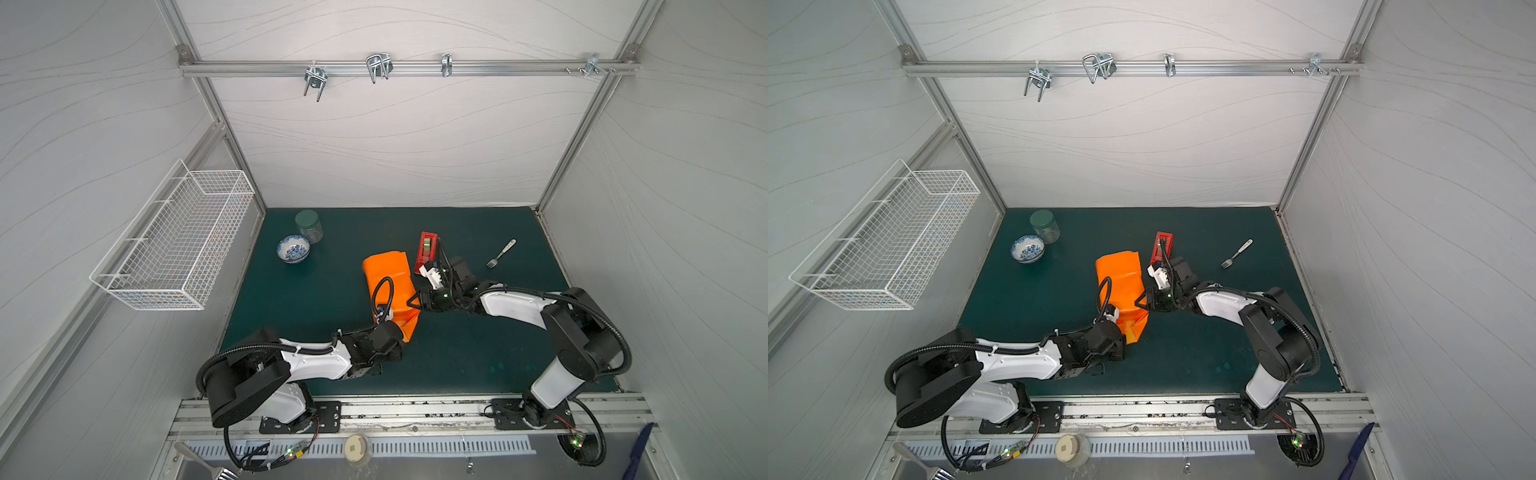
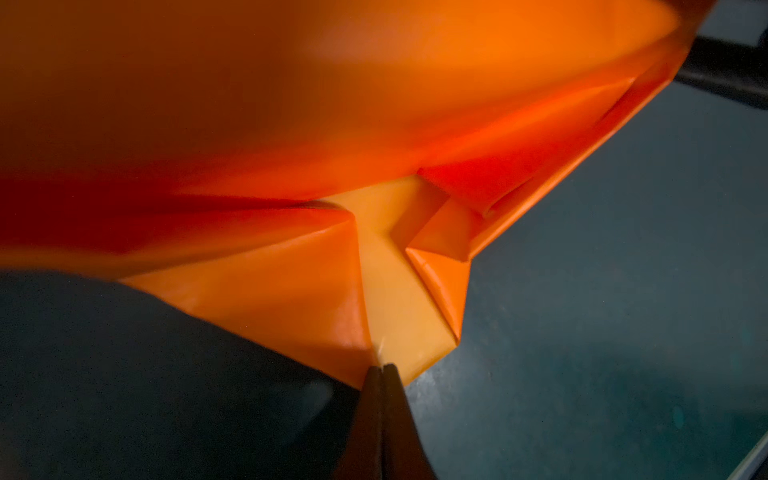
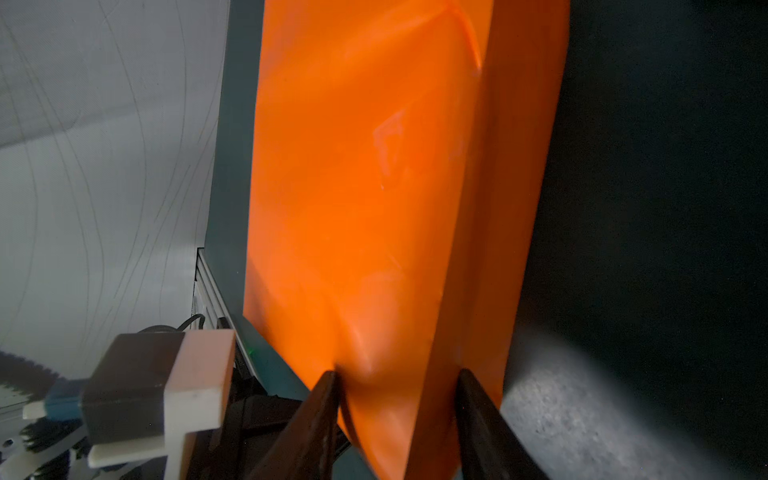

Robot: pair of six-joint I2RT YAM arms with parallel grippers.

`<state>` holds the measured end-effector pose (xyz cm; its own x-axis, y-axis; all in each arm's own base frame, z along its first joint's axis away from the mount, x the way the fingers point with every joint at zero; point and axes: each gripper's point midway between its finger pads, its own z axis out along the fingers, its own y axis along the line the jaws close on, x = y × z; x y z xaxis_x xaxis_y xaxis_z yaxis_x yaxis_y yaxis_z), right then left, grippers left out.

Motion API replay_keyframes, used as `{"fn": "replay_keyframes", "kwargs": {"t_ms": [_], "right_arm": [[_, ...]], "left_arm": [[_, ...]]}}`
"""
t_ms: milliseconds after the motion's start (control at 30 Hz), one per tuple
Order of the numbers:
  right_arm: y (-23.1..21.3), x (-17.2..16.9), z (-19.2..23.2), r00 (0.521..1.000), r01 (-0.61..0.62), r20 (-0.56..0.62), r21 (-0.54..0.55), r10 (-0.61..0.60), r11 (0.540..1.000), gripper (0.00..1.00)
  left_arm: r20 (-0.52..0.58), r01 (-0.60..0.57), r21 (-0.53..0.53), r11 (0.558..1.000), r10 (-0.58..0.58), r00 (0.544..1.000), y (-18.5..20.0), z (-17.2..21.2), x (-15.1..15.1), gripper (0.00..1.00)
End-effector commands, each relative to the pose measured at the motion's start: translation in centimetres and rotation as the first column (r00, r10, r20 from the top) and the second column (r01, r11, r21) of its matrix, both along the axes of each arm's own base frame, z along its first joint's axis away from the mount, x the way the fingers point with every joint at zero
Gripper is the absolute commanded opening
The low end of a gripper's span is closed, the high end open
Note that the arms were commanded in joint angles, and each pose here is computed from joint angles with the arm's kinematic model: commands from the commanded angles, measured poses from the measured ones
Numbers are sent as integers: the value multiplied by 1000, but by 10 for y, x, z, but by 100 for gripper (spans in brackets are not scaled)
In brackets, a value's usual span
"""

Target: Wrap the gift box in paper

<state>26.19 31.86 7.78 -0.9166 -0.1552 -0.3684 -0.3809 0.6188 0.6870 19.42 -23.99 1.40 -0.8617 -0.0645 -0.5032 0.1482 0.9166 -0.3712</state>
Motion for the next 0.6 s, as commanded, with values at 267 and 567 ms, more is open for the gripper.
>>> {"fn": "replay_keyframes", "kwargs": {"t_ms": [267, 567], "right_arm": [[-11, -12, -23, 999, 6, -44, -98, -11, 995, 46], [-12, -13, -23, 999, 6, -44, -99, -10, 995, 46]], "left_arm": [[-26, -72, 84, 994, 74, 997, 33, -6, 18, 0], [-9, -119, 122, 985, 121, 993, 49, -6, 34, 0]]}}
